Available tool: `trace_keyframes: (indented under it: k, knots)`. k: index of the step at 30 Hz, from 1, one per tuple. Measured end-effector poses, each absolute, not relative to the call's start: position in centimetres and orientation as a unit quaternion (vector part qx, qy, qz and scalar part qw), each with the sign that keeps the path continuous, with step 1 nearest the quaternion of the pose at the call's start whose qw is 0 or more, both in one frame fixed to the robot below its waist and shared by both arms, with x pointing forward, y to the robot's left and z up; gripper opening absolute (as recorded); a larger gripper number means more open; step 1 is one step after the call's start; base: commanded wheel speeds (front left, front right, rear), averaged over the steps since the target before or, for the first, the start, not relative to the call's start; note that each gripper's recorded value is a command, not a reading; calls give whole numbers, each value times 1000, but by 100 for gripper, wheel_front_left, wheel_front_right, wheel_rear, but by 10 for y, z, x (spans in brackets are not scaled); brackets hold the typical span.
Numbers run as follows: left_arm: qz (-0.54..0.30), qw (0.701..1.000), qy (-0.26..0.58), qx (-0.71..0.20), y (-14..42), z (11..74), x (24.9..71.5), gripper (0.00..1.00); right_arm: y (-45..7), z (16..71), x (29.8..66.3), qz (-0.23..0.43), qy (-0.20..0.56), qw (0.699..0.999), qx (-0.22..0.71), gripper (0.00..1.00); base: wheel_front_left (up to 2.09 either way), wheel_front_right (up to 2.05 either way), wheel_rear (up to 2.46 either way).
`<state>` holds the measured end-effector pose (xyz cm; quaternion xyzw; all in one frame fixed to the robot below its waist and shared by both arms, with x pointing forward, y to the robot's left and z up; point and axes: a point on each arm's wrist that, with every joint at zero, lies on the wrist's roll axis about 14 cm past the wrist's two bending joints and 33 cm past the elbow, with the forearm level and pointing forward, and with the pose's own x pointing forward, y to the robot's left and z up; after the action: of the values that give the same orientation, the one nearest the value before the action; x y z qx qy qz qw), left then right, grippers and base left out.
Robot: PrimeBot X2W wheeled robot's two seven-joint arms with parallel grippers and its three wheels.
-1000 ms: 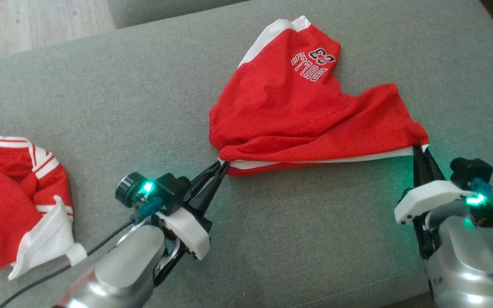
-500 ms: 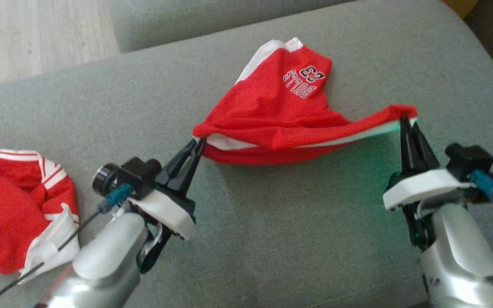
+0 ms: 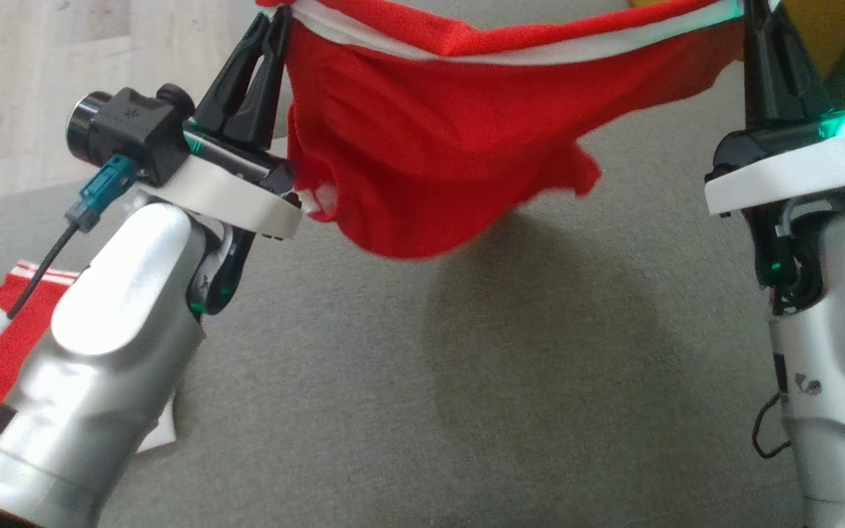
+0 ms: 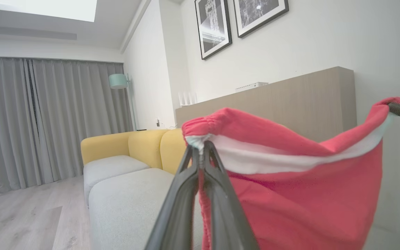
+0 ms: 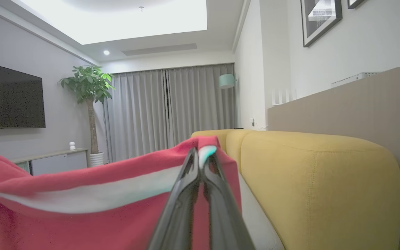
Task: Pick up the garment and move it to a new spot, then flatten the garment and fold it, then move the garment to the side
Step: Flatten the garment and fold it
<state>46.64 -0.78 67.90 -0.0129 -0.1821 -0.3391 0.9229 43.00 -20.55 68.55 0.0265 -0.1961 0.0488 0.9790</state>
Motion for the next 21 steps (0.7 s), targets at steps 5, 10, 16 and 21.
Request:
trace_keyframes:
  k: [5,10,16,21]
  knots:
    - [-332,925,-183,-25,3,687,451,0,-189,699,424,71,-203,976,25,0,0,0,0]
    - [-329,928,-173,-34,14,675,423,0,-186,676,406,77,-164,983,29,0,0,0,0]
    - [-317,937,-133,-52,30,657,396,0,-185,650,380,77,-116,989,47,0,0,0,0]
    - [-317,940,-116,-46,35,655,395,0,-189,642,378,70,-91,992,56,0,0,0,0]
